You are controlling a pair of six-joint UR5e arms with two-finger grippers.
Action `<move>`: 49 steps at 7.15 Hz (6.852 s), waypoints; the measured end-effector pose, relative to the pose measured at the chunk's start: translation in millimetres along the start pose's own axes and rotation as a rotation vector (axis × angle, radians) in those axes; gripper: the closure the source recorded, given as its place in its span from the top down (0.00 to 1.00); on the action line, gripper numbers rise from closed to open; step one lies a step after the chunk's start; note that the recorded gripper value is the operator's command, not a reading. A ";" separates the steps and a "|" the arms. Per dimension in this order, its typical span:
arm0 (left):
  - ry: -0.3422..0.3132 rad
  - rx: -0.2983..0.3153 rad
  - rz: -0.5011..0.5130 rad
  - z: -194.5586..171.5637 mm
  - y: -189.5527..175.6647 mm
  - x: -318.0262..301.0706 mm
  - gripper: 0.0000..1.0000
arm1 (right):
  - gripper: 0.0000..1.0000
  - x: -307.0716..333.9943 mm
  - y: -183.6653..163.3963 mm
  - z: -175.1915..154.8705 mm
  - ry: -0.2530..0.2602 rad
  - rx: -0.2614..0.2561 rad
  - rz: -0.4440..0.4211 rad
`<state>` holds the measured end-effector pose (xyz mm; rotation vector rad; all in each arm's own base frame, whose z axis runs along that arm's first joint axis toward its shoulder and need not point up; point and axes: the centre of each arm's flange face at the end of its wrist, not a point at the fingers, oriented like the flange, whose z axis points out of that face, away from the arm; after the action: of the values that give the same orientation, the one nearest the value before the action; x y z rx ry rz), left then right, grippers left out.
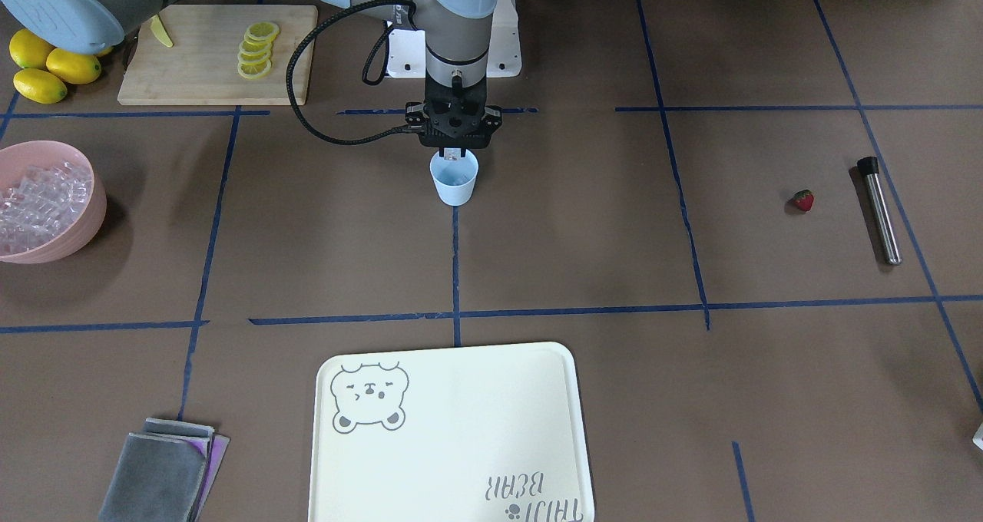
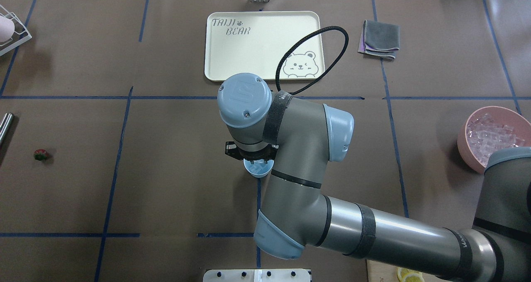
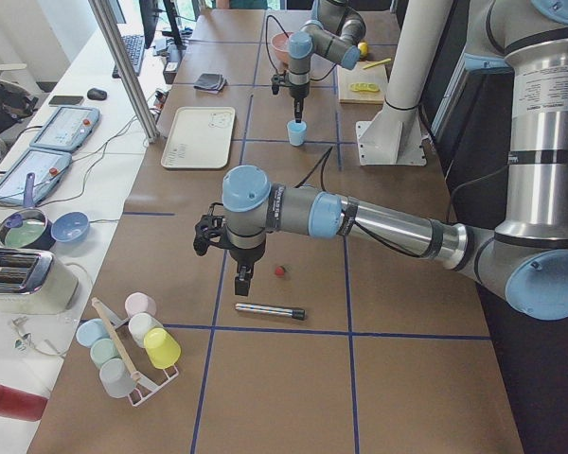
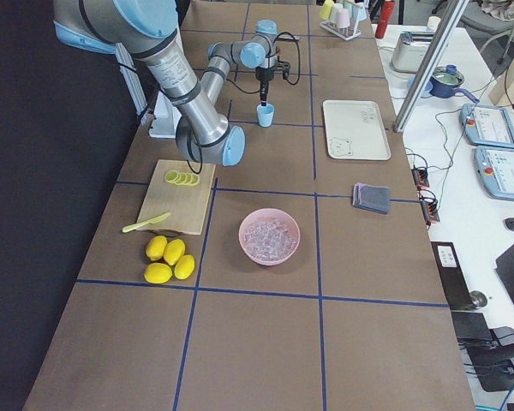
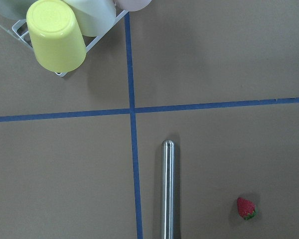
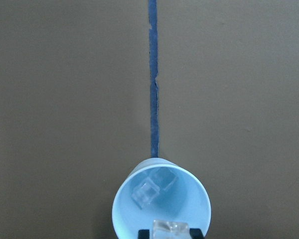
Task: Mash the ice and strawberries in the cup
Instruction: 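Open the right gripper to drop the ice cube into the cup, then withdraw the right gripper back beside the pink bowl, then lower the left gripper onto the red strawberry and grasp it, then carry the strawberry over the light-blue cup with the left gripper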
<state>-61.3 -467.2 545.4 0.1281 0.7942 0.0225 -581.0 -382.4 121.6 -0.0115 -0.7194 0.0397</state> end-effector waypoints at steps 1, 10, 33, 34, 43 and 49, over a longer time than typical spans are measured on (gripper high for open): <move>0.000 0.000 0.000 0.2 0.0 -0.2 1.00 | 0.79 0.1 0.2 -0.5 -0.001 0.001 -0.001; 0.008 -0.009 0.044 6.9 -3.0 25.9 1.00 | 0.99 62.5 -47.4 -74.6 -0.062 0.101 0.040; -0.065 0.078 -0.200 253.7 78.6 171.8 0.91 | 0.99 758.8 -143.2 -92.4 -0.091 0.125 -0.247; -0.065 0.078 -0.206 254.0 78.6 171.5 0.88 | 0.99 758.7 -143.3 -92.5 -0.091 0.125 -0.247; -0.066 0.070 -0.235 256.0 79.7 170.4 0.45 | 0.99 754.6 -147.2 -97.1 -0.090 0.134 -0.254; -0.036 0.054 -0.237 249.6 80.6 183.8 0.00 | 0.99 753.8 -146.9 -98.0 -0.090 0.136 -0.256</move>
<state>247.7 -401.2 598.0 0.0845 0.7698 -0.2253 54.8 -498.5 547.8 0.2132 -0.8021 -0.1566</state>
